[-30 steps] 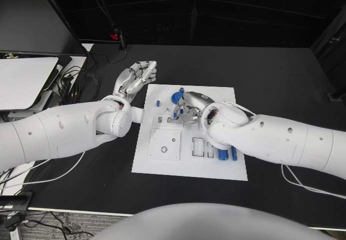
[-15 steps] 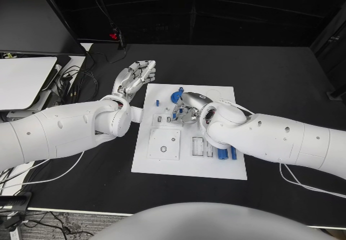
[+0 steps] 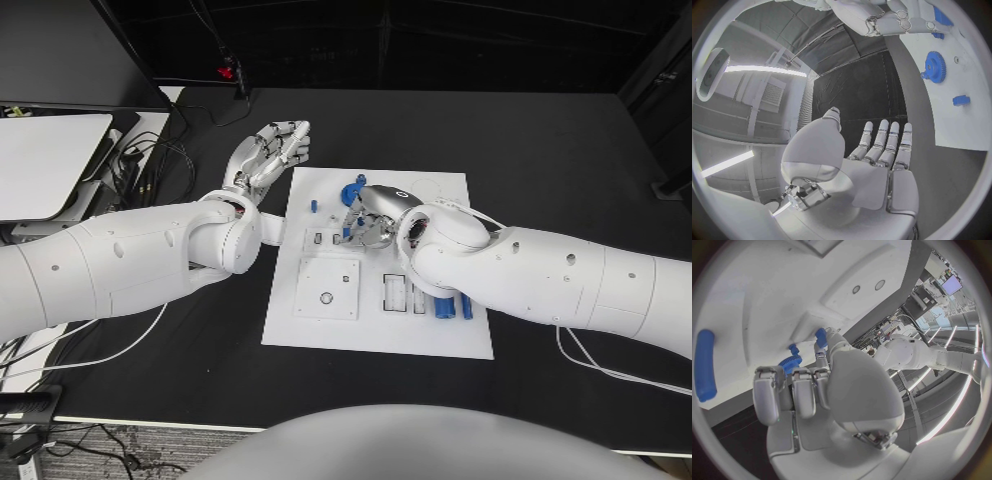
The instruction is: Assemble the parts on the task board
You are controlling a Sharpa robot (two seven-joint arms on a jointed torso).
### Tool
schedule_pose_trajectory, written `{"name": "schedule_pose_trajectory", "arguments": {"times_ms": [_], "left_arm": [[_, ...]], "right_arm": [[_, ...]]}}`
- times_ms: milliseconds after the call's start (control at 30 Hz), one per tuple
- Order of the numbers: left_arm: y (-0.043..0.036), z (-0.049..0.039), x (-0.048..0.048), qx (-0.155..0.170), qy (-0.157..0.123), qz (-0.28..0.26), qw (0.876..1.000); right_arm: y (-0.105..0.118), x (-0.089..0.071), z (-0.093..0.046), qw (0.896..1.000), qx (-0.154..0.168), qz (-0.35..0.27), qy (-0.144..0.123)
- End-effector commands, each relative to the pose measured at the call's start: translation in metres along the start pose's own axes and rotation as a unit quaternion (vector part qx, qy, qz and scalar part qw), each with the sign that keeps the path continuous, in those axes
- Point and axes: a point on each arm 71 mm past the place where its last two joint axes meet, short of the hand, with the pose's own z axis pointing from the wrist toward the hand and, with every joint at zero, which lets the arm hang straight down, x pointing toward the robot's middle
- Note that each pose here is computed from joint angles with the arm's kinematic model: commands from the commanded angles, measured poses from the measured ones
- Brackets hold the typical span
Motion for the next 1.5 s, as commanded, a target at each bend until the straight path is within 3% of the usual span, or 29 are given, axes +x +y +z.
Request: {"name": "schedule_pose_trajectory", "arguments": {"times_ms": [33, 1500], "left_arm": [[-0.0149, -0.0011, 0.0005, 0.099, 0.003, 0.001, 0.995], [-0.0153, -0.0018, 0.0003, 0.099, 0.003, 0.001, 0.995]], "right_arm": [[-0.0006, 0.0012, 0.0002, 1.000, 0.001, -0.006, 0.004], [-0.0017, 0.0053, 0.0016, 0.999, 0.012, -0.024, 0.027]]}}
